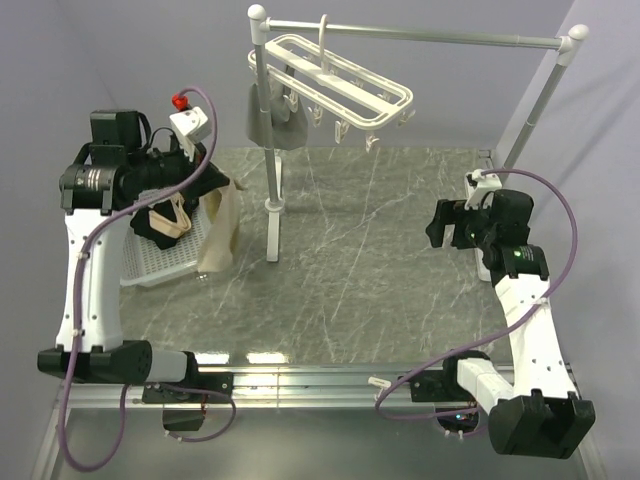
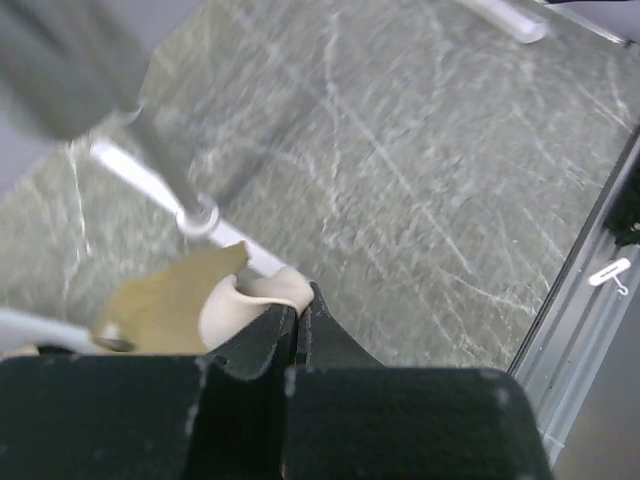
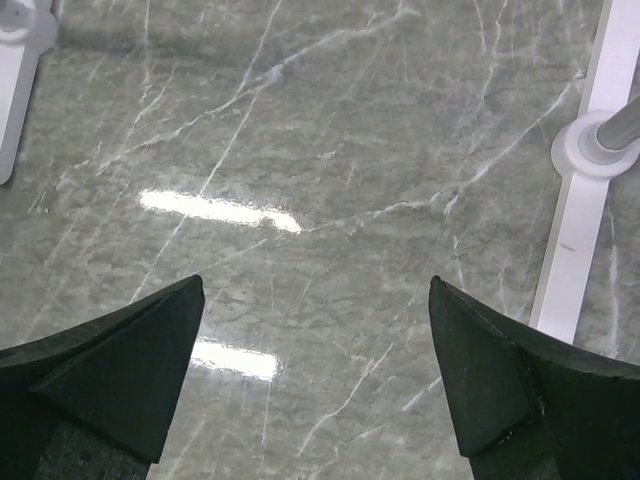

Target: Clip the underwear to the hanger

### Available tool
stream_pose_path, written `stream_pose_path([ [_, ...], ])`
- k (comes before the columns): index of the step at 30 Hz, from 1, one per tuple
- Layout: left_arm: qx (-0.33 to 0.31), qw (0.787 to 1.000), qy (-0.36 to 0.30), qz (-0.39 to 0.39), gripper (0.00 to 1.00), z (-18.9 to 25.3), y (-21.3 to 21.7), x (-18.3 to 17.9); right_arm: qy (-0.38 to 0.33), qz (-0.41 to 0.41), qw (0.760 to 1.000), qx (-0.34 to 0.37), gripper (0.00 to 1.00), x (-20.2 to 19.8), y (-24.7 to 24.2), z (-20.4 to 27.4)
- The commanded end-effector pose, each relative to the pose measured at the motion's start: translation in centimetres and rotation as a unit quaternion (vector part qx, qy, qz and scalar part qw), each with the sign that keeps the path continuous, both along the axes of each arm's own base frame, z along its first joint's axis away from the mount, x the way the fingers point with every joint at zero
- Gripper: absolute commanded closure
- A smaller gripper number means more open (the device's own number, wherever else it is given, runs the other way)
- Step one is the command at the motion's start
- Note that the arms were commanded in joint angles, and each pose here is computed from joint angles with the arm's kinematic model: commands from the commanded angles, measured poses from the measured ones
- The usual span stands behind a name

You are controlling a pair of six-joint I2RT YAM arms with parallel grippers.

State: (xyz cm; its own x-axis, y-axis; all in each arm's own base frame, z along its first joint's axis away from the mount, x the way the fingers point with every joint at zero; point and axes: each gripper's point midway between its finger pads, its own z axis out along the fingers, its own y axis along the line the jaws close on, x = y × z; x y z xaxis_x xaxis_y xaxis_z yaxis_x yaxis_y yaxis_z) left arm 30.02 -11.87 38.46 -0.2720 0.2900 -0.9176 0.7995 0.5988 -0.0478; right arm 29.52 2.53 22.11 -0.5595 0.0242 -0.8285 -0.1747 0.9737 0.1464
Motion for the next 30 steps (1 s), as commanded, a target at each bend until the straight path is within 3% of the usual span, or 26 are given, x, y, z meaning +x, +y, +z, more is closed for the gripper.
stream_pose_path([
  [1, -0.003, 0.998, -0.052, -0.04, 1.0, 2.8, -2.1, -2.2, -0.039, 0.009, 0.999, -0.007, 0.0, -0.1, 0.2, 3.0],
  [6, 0.001, 0.995, -0.083, -0.048, 1.0, 3.3, -2.9, -3.3, -0.046, 0.01, 0.999, -0.008, 0.0, -0.6, 0.3, 3.7],
  [18, 0.041, 0.993, -0.067, -0.084, 1.0, 0.7, -3.8, -7.6, -0.049, 0.019, 0.999, -0.01, 0.0, -1.1, 0.5, 3.6],
  [25, 0.108, 0.985, -0.018, -0.132, 1.0, -6.4, -5.6, -8.7, -0.033, 0.021, 0.999, 0.0, 0.0, -0.7, 0.7, 2.5],
  [30, 0.117, 0.971, 0.004, -0.206, 1.0, -11.4, -12.6, -8.1, -0.023, 0.016, 1.0, 0.002, 0.0, -0.4, 0.6, 1.8],
])
